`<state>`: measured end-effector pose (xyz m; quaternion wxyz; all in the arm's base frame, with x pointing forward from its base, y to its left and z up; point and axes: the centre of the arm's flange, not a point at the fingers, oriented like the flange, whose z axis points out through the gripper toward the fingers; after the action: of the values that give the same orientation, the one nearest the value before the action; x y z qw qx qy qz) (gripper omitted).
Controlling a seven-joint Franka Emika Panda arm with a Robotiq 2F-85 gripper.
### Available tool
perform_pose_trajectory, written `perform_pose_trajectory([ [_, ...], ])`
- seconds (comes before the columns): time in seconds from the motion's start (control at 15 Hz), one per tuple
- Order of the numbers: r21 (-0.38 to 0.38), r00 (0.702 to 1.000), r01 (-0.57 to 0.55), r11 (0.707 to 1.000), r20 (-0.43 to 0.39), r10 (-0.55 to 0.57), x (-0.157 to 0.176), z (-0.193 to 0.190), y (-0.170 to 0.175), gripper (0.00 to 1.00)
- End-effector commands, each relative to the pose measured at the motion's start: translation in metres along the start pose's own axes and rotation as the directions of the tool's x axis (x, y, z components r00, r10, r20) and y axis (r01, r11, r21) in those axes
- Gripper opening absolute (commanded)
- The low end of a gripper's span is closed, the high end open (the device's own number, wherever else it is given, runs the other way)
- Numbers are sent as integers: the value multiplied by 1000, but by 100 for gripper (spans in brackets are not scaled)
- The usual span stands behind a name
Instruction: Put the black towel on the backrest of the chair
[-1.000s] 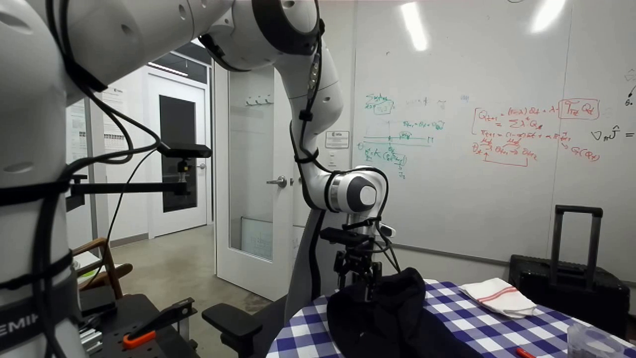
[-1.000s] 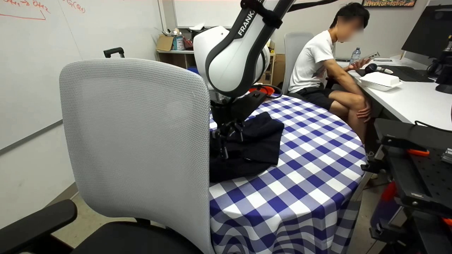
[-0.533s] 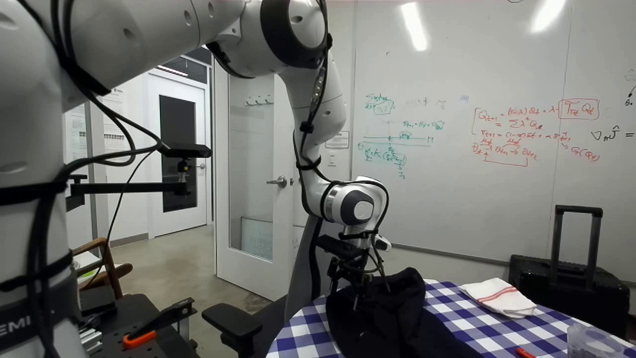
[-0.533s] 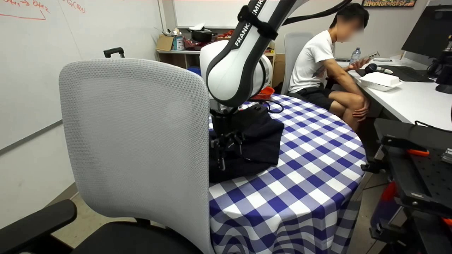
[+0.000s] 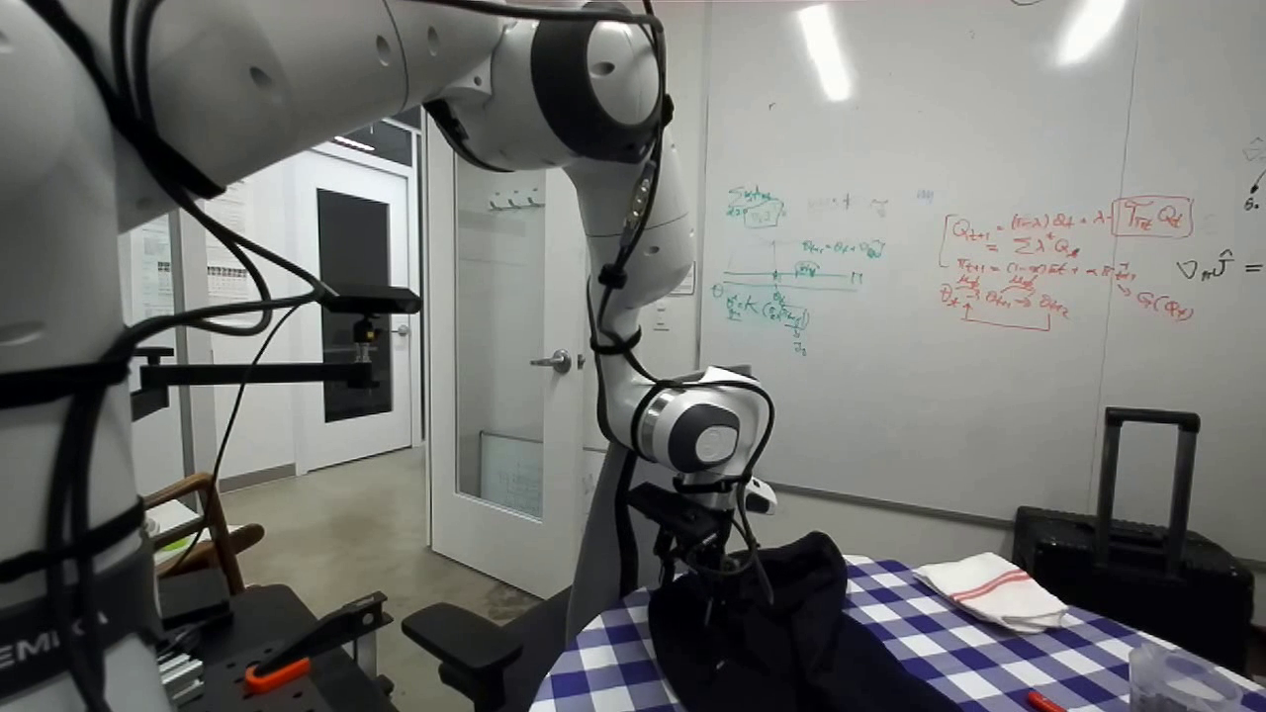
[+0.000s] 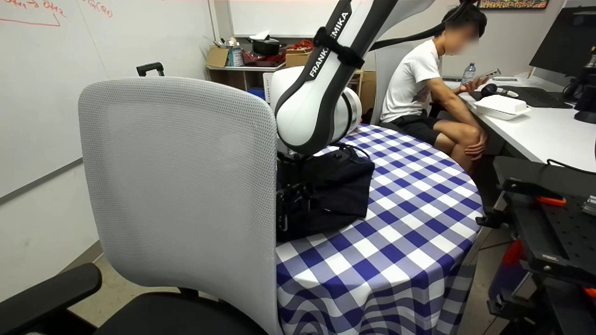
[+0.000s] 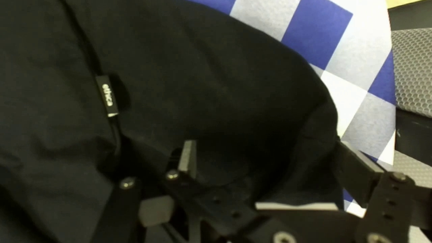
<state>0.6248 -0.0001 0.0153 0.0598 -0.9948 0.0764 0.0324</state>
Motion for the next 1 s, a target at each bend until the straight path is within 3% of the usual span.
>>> perform_pose_trajectory([
  [0.0, 26, 999, 13, 1000, -52, -11, 11, 20, -6, 75],
  [0.13, 29, 998, 12, 999, -66, -11, 12, 24, -8, 73],
  [0.2, 29, 998, 13, 999, -70, -11, 12, 25, -9, 67],
  [0.73, 26, 994, -35, 999, -104, 38, 17, 14, -3, 5],
  [0.93, 21, 987, -79, 997, -141, 82, 21, 3, 5, 1],
])
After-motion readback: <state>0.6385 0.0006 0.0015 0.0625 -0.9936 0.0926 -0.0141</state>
